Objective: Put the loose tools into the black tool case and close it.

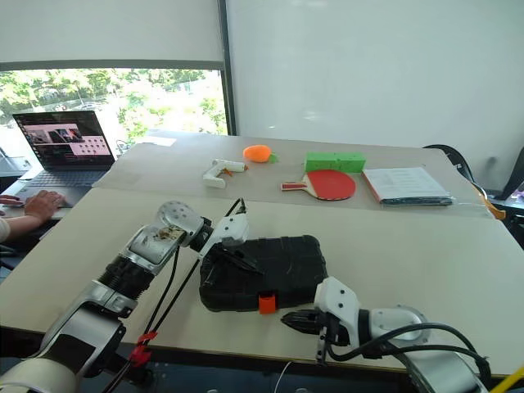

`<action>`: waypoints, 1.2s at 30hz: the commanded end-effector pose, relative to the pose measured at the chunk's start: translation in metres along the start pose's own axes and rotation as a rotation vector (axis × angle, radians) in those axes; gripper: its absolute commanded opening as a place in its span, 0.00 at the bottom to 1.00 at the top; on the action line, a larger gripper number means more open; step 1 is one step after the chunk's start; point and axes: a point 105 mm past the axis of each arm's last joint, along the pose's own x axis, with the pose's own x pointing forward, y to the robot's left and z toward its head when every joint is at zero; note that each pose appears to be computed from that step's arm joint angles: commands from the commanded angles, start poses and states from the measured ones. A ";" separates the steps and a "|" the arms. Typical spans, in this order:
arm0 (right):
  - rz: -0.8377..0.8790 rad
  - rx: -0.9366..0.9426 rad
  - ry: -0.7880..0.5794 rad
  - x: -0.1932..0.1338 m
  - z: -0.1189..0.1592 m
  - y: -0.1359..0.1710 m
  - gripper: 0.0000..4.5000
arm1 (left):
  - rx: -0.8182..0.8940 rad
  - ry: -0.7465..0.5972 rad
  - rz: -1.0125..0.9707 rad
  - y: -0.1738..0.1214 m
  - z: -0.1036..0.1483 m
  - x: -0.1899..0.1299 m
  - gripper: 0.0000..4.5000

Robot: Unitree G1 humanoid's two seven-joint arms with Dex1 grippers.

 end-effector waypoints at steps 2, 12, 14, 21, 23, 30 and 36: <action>-0.016 -0.022 0.004 0.012 0.004 -0.004 0.00 | -0.053 0.099 -0.050 -0.010 -0.028 0.016 0.01; -0.118 -0.042 0.063 0.031 -0.010 -0.017 0.00 | -0.051 0.065 -0.024 -0.004 -0.022 0.019 0.01; -0.130 -0.077 0.083 0.033 -0.014 -0.019 0.00 | -0.054 0.062 -0.021 -0.004 -0.022 0.020 0.01; -0.213 -0.126 0.082 0.036 -0.016 -0.030 0.00 | -0.059 0.059 -0.017 -0.002 -0.023 0.022 0.01; -0.209 -0.137 0.100 0.037 -0.021 -0.029 0.00 | -0.062 0.061 -0.014 -0.001 -0.024 0.023 0.01; -0.284 -0.197 0.116 0.037 -0.029 -0.038 0.00 | -0.073 0.059 -0.016 -0.001 -0.025 0.022 0.01; -0.338 -0.235 0.111 0.036 -0.030 -0.045 0.00 | -0.082 0.072 -0.010 0.001 -0.029 0.023 0.01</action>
